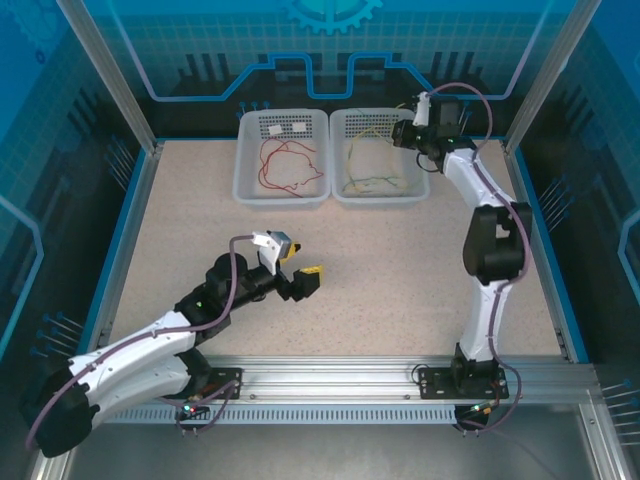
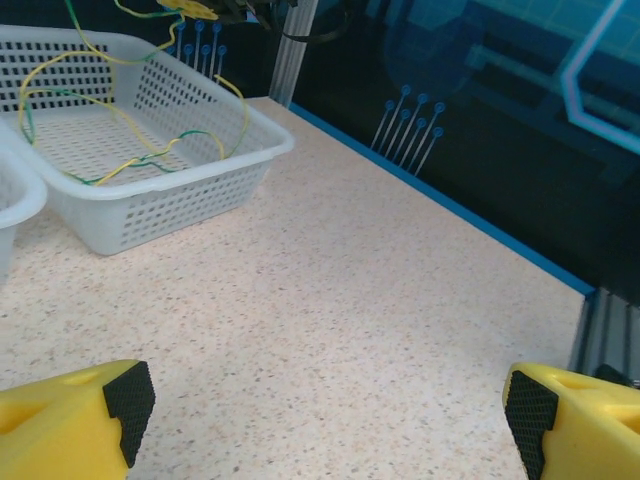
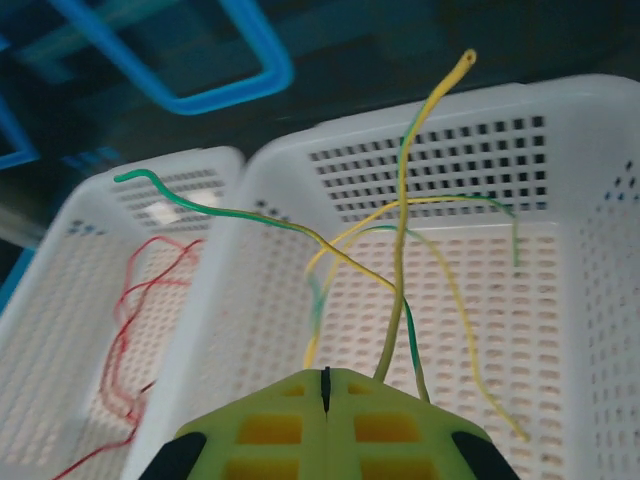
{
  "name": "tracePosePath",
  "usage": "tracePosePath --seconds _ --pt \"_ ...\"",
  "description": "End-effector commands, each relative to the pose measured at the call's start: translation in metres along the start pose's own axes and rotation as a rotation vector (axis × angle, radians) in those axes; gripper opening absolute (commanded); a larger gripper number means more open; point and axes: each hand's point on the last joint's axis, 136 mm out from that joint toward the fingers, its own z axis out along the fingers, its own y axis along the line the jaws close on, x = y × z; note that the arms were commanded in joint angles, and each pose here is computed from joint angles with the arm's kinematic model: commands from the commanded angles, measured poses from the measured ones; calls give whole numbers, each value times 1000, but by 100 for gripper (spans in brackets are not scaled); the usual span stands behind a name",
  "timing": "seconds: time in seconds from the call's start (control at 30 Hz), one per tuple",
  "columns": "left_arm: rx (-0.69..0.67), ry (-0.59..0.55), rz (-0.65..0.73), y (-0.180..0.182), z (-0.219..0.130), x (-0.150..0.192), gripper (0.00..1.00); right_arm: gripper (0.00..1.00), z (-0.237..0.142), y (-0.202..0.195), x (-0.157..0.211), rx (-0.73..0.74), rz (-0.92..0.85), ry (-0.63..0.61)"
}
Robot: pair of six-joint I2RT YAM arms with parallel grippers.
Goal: Untangle the cables
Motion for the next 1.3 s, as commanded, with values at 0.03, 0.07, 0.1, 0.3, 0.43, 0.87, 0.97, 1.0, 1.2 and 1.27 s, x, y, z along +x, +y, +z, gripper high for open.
tracePosePath --seconds 0.03,0.07,0.1,0.3,0.43,0.87,0.97,1.0,1.2,1.27 --pt "-63 -47 31 9 2 -12 92 0 26 -21 28 73 90 135" --pt "-70 -45 31 10 2 -11 92 0 30 -22 32 71 96 146" --pt "-82 -46 30 13 3 -10 92 0 33 -23 36 71 97 154" --pt "-139 -26 36 25 9 -4 92 8 38 -30 52 116 87 188" --pt "-154 -31 36 27 12 -6 93 44 25 -19 44 120 55 176" --pt "-792 -199 20 138 -47 -22 99 84 -123 79 20 244 -339 -143" --pt "-920 -201 85 160 -68 -22 99 100 -152 83 50 192 -380 -253" --pt "-935 -196 91 166 -72 -20 99 100 -157 81 61 150 -368 -252" --pt "-951 -198 7 188 -77 -12 99 94 -138 51 76 149 -285 -113" --pt "-920 -192 5 186 -69 -13 99 90 -127 60 72 87 -310 -104"
